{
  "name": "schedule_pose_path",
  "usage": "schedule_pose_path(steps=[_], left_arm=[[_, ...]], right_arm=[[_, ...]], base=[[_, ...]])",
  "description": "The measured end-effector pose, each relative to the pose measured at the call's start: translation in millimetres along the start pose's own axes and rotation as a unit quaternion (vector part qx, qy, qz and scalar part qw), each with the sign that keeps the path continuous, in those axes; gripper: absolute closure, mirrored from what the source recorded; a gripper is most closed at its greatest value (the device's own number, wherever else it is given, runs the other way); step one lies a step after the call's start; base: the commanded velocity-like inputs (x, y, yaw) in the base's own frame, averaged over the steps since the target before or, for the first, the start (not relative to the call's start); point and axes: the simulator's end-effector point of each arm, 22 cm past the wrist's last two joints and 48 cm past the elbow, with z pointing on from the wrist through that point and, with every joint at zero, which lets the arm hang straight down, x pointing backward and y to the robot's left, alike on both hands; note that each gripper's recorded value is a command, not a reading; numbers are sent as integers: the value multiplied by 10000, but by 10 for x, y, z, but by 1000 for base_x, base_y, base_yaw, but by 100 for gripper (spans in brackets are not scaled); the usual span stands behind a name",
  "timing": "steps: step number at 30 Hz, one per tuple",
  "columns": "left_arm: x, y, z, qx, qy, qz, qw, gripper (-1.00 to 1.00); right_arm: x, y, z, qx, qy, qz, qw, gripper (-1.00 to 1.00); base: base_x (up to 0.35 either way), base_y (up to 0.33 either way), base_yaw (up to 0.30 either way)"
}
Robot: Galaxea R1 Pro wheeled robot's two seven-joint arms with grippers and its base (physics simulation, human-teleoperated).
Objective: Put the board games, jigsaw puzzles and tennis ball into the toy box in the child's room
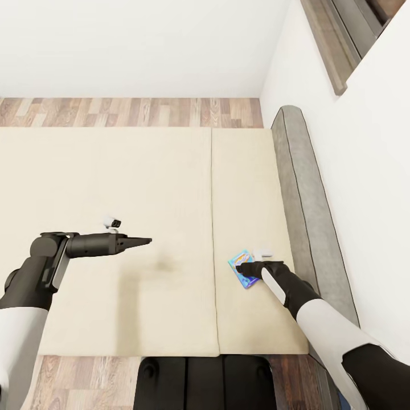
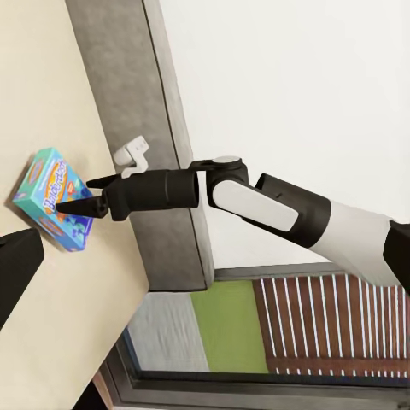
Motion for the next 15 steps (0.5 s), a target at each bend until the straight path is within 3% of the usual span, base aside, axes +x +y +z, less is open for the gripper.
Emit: schedule_pose_path(steps=[15], left_arm=[[19,29,8,0,7,-30,10000,-100]], right_arm=[[30,-1,25,-3,28,6,10000,-100]], base=[[0,0,0]])
